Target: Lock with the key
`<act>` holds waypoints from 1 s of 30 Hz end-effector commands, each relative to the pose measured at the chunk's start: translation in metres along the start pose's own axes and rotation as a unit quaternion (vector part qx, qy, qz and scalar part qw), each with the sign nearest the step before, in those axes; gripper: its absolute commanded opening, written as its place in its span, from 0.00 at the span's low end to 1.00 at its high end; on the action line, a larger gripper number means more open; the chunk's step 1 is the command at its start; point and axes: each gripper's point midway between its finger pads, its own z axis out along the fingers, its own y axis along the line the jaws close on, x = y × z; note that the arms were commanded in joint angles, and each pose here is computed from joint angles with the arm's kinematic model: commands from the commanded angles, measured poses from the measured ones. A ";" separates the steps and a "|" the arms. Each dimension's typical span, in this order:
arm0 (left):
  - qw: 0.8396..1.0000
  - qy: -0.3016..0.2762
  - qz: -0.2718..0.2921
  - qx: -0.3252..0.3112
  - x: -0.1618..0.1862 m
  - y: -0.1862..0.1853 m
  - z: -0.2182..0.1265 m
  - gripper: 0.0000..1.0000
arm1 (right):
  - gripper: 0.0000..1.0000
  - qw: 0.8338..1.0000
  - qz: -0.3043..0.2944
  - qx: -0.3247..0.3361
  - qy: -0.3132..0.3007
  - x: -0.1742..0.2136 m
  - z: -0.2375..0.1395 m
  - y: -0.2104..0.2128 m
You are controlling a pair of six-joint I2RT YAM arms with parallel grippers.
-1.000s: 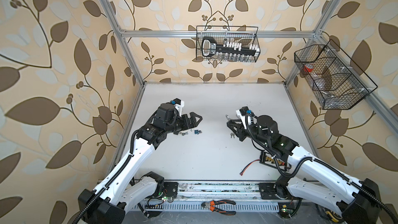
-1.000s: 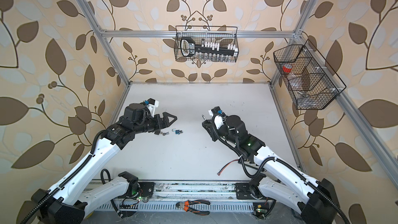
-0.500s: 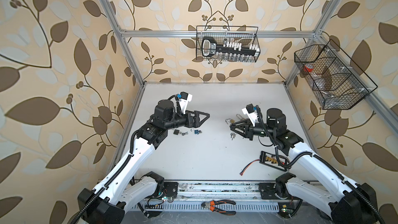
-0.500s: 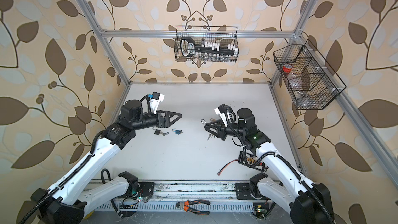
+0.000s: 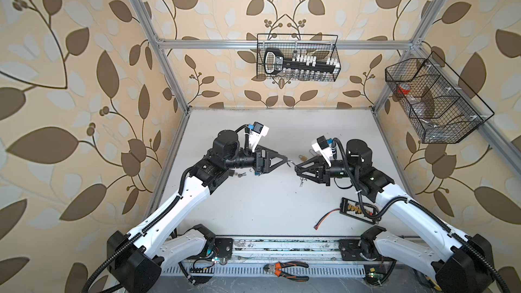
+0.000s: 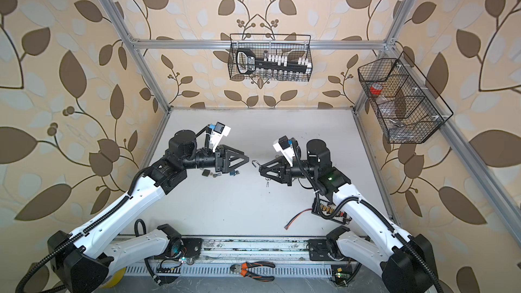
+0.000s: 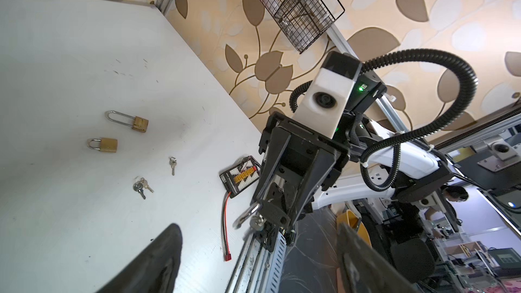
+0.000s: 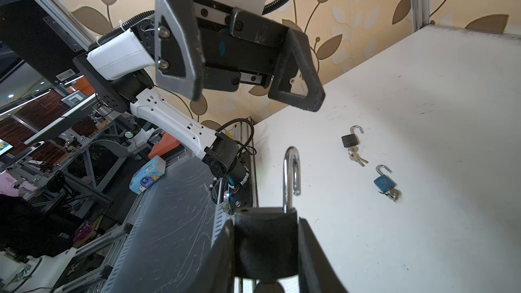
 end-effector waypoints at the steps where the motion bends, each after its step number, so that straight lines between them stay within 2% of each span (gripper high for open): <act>1: 0.998 -0.006 0.042 0.053 -0.013 -0.033 0.000 0.81 | 0.00 0.999 -0.027 -0.030 -0.023 -0.025 -0.001 0.019; 9: 0.996 0.020 0.039 0.079 -0.002 -0.042 0.009 0.65 | 0.00 0.998 -0.020 -0.047 -0.025 -0.030 0.008 0.025; 14: 0.995 0.025 0.040 0.086 0.001 -0.046 0.011 0.54 | 0.00 0.999 -0.013 -0.035 -0.025 -0.030 0.010 0.020; 18: 0.996 0.023 0.041 0.081 0.001 -0.046 0.011 0.41 | 0.00 1.000 -0.011 -0.018 -0.024 -0.028 0.009 0.014; 30: 0.998 0.013 0.037 0.055 -0.004 -0.038 0.011 0.13 | 0.00 1.000 -0.015 -0.016 -0.016 -0.024 0.009 0.015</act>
